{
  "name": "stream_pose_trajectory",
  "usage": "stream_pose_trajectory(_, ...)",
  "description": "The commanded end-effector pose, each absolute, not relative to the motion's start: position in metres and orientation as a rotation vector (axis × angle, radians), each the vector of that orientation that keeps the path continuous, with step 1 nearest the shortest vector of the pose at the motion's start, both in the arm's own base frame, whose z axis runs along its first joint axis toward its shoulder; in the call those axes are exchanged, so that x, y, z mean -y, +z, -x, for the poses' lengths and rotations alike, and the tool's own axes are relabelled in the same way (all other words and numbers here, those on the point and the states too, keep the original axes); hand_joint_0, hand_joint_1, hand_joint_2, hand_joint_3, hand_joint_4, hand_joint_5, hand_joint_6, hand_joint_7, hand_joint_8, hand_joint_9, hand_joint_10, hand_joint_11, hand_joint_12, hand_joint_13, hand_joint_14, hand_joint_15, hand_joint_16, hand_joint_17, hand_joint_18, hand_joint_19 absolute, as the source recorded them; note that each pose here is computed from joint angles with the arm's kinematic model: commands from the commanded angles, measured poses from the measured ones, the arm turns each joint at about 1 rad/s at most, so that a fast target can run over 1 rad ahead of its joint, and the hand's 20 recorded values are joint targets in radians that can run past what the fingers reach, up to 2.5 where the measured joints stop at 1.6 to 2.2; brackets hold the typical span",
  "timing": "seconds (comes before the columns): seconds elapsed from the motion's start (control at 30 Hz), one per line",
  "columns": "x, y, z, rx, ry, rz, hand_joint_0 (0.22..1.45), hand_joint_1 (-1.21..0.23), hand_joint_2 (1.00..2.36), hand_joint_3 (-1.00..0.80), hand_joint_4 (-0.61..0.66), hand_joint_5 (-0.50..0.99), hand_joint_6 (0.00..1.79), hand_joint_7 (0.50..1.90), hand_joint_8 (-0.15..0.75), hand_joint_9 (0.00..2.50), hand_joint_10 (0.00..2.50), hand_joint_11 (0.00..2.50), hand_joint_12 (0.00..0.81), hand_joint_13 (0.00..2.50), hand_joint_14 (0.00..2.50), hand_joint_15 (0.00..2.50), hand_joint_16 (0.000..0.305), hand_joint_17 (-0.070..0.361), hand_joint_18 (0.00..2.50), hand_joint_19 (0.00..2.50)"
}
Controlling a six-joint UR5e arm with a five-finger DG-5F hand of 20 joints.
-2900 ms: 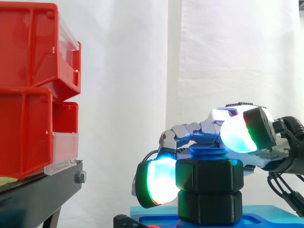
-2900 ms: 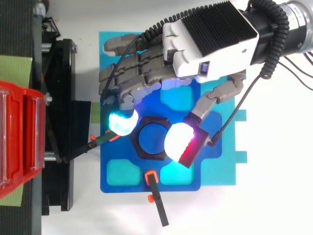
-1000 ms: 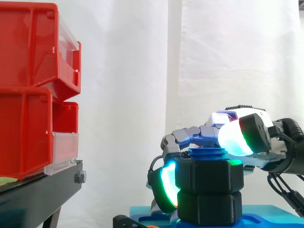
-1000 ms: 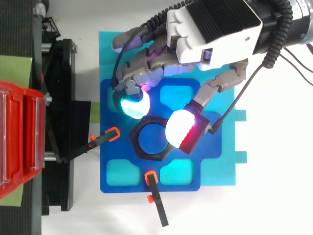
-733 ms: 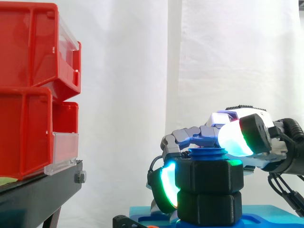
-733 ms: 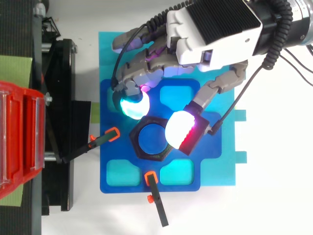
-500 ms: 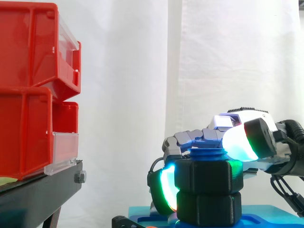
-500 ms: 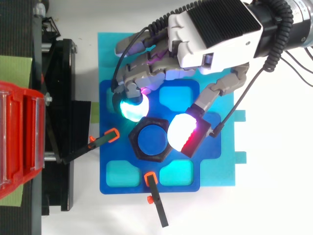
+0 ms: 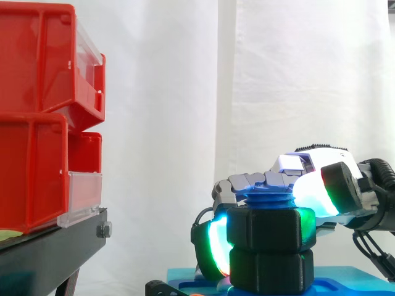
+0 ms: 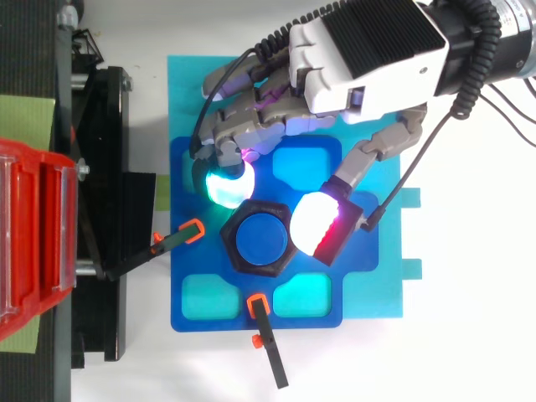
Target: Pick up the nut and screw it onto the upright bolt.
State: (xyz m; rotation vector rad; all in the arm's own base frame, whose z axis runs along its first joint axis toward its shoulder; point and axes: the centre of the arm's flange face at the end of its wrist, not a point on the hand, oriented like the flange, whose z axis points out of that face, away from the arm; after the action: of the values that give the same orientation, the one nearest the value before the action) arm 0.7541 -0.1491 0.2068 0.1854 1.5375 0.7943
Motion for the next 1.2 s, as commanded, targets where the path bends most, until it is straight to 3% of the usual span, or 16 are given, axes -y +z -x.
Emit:
stream_pose_trajectory(0.0,0.149,0.207,-0.754,-1.538,0.794,-0.185,0.43,-0.37,1.0,-0.5,0.21,0.05,0.52,1.36,0.28,1.06,0.0,0.0,0.261,0.77,0.0,0.0,0.02,0.044,0.38,0.0)
stream_pose_trajectory(0.27,0.149,0.207,-0.754,-1.538,0.792,-0.184,0.43,-0.34,1.0,-0.5,0.22,0.06,0.5,1.4,0.279,1.07,0.0,0.0,0.263,0.77,0.0,0.0,0.02,0.046,0.37,0.0)
stream_pose_trajectory(0.5,0.153,0.207,-0.753,-1.535,0.773,-0.169,0.41,-0.4,1.0,-0.5,0.29,-0.02,0.5,1.13,0.271,0.96,0.0,0.0,0.291,0.68,0.0,0.0,0.027,0.061,0.27,0.0)
stream_pose_trajectory(0.7,0.152,0.208,-0.753,-1.537,0.751,-0.143,0.37,-0.47,1.0,-0.5,0.32,-0.1,0.5,1.01,0.278,0.86,0.0,0.0,0.331,0.6,0.0,0.0,0.033,0.074,0.17,0.0)
stream_pose_trajectory(1.17,0.153,0.213,-0.745,-1.581,0.672,-0.064,0.37,-0.45,1.0,-0.5,0.29,-0.14,0.5,0.96,0.287,0.78,0.0,0.0,0.346,0.54,0.0,0.0,0.035,0.079,0.11,0.0)
